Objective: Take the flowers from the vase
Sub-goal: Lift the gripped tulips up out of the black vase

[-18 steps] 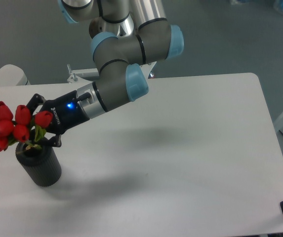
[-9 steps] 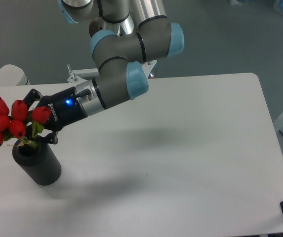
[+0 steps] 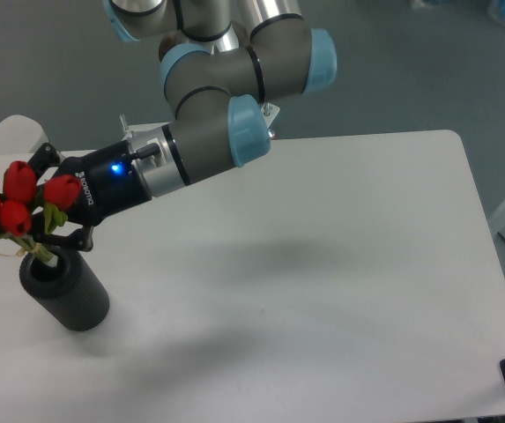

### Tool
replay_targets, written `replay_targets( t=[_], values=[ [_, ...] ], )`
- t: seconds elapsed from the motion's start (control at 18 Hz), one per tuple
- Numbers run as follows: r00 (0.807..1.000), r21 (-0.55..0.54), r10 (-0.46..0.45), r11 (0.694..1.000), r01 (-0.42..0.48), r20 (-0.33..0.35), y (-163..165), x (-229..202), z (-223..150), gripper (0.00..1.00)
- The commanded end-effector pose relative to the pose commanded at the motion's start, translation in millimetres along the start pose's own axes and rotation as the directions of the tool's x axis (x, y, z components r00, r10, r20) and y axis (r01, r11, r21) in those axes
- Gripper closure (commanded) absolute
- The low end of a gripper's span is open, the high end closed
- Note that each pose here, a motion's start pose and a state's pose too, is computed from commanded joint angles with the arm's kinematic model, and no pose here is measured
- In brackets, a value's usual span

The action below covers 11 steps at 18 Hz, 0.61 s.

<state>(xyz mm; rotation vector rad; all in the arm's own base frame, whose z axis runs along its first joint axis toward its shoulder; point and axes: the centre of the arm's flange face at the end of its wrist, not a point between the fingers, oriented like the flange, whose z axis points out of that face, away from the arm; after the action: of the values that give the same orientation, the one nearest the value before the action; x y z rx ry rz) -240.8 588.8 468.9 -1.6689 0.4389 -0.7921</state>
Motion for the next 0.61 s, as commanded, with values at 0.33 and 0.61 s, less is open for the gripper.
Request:
replay_targets(
  t=[0.33, 0.61],
  values=[
    [0.999, 0.020, 0.019, 1.000, -0.019, 0.039, -13, -10, -26, 0.78],
    [0.996, 0.039, 0.020, 0.999, -0.024, 0.091, -16, -33, -61, 0.78]
  ],
)
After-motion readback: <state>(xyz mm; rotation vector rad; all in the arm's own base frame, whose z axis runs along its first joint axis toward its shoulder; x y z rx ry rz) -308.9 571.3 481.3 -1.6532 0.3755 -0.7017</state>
